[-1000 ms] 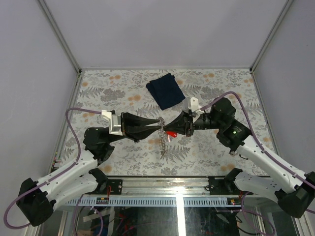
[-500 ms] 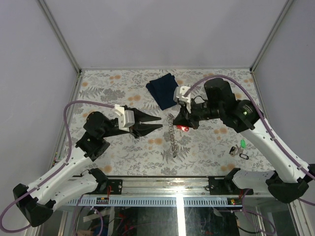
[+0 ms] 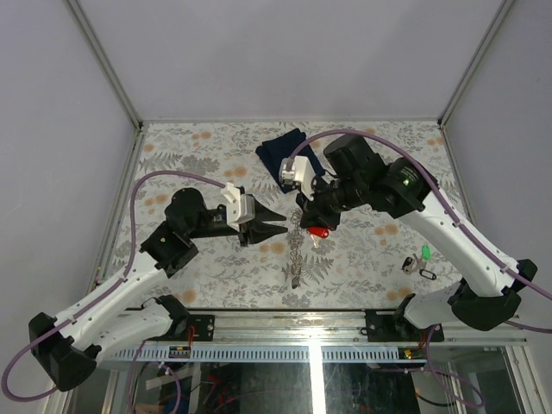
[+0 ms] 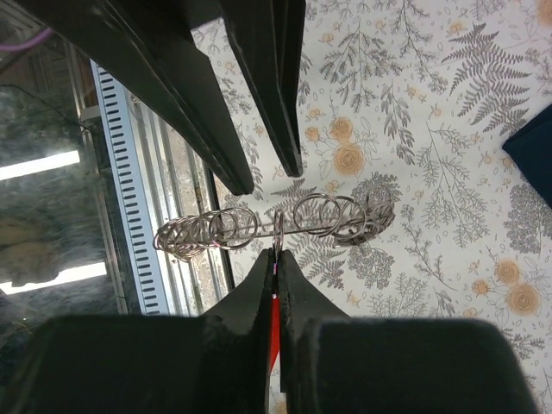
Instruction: Put the keys on the keyring
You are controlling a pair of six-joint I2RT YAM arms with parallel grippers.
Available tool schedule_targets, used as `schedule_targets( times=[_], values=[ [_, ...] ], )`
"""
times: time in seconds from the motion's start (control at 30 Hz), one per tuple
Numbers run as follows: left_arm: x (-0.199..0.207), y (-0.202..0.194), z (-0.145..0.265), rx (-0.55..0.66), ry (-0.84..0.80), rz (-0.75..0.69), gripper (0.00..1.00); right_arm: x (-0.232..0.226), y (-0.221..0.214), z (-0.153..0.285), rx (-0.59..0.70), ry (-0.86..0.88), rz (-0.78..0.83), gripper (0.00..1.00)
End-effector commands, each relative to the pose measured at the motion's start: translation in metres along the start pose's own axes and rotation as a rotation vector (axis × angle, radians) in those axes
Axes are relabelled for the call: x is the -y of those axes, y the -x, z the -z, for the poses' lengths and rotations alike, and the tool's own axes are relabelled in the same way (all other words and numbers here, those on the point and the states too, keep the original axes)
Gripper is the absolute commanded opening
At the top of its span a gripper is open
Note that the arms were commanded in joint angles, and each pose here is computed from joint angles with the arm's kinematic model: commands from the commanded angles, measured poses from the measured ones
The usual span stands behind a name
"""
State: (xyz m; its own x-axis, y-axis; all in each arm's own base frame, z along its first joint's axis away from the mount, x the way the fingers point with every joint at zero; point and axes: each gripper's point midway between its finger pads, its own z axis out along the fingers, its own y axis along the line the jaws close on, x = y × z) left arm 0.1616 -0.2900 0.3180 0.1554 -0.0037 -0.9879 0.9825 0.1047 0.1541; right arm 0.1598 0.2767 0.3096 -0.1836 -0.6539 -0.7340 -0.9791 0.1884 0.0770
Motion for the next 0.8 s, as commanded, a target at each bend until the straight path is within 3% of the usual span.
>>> schedule_targets(
  times=[0.0, 0.77],
  values=[
    [0.003, 0.015, -0.002, 0.018, -0.045, -0.034, 0.28, -0.003, 0.017, 0.007, 0.028, -0.007, 0.001, 0.00],
    [0.011, 0.013, -0.015, 0.010, -0.097, -0.032, 0.22, -0.005, 0.019, -0.007, 0.007, 0.029, 0.023, 0.00]
  ],
)
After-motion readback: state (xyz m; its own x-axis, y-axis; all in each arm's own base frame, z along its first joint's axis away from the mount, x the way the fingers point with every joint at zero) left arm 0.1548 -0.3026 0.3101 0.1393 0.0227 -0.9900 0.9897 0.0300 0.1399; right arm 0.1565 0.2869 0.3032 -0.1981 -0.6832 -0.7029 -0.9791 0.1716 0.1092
